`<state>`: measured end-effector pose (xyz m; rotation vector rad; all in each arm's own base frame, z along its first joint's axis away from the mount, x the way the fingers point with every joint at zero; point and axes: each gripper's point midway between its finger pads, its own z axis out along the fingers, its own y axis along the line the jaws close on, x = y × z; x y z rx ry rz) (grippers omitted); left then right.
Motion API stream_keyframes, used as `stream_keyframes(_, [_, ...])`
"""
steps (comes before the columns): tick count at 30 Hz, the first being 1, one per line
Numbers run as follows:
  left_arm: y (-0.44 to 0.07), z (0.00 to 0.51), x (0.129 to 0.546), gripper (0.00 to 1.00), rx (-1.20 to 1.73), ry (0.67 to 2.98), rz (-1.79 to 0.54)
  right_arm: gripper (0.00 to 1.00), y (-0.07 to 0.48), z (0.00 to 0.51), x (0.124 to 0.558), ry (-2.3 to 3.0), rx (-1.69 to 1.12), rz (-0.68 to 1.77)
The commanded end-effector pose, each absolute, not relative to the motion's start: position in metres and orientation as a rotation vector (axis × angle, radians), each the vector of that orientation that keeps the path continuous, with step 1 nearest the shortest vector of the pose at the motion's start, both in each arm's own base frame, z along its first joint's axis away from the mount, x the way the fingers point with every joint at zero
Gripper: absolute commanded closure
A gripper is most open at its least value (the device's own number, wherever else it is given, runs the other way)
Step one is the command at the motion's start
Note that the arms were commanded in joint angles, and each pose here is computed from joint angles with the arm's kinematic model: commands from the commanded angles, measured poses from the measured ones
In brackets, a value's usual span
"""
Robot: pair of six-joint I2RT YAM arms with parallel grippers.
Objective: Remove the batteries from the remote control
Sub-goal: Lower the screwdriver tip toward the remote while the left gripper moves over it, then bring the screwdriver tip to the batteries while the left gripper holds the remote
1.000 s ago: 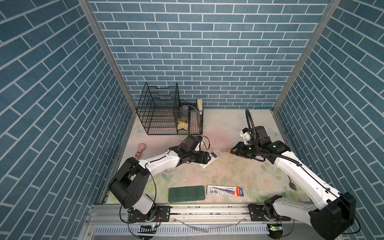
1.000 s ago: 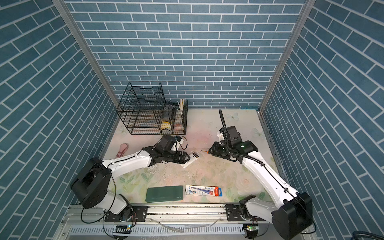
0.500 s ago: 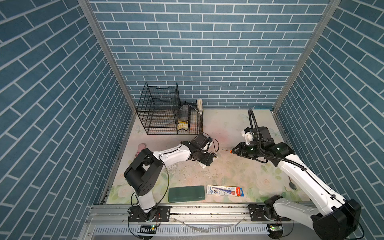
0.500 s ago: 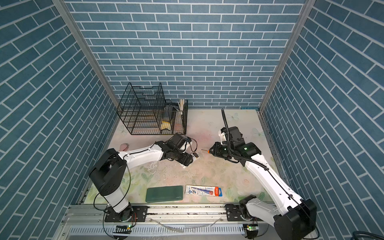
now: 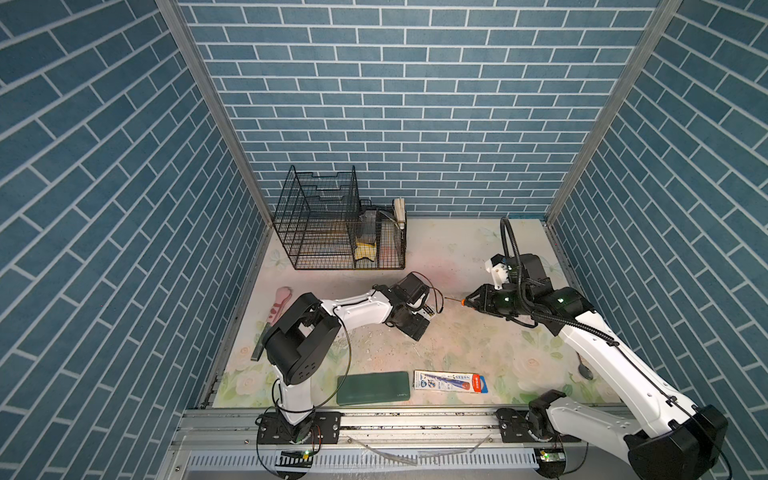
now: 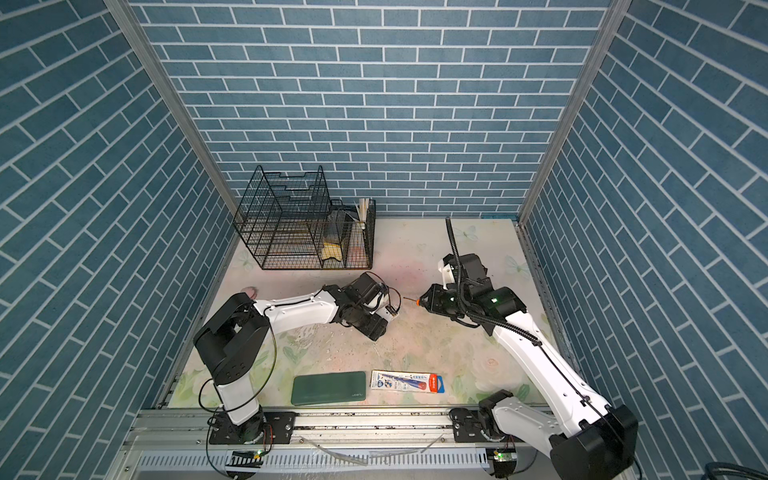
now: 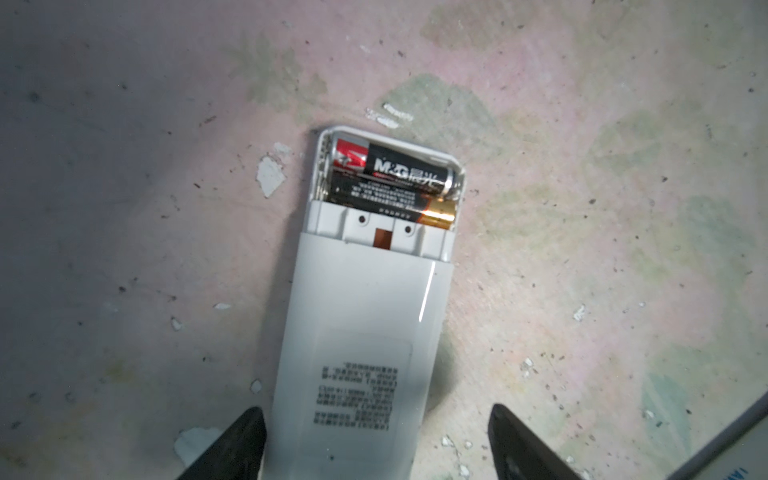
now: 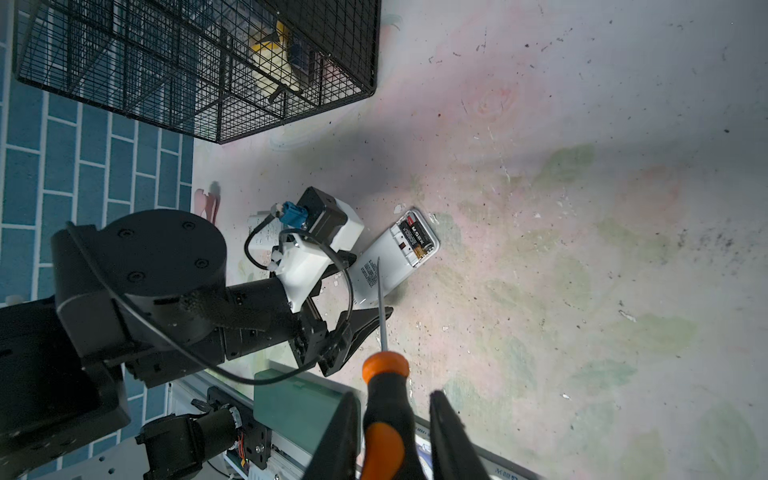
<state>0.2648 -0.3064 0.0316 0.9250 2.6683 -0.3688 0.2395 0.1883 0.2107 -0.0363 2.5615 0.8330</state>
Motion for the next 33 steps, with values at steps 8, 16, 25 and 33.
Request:
stream_keyframes(8, [-0.293,0.014,0.255,0.24,0.928,2.722,-0.222,1.0,0.186,0.206,0.245,2.547,-0.01,0.816])
stream_keyframes(16, [-0.286,0.004,0.258,0.38,0.941,2.736,-0.136,1.0,0.187,0.198,0.246,2.562,0.0,0.823])
stream_keyframes(25, [-0.287,0.0,0.256,0.51,0.942,2.747,-0.153,1.0,0.184,0.18,0.249,2.616,0.036,0.781])
stream_keyframes(33, [-0.286,-0.011,0.244,0.58,0.925,2.796,-0.207,1.0,0.189,0.152,0.253,2.698,0.068,0.775])
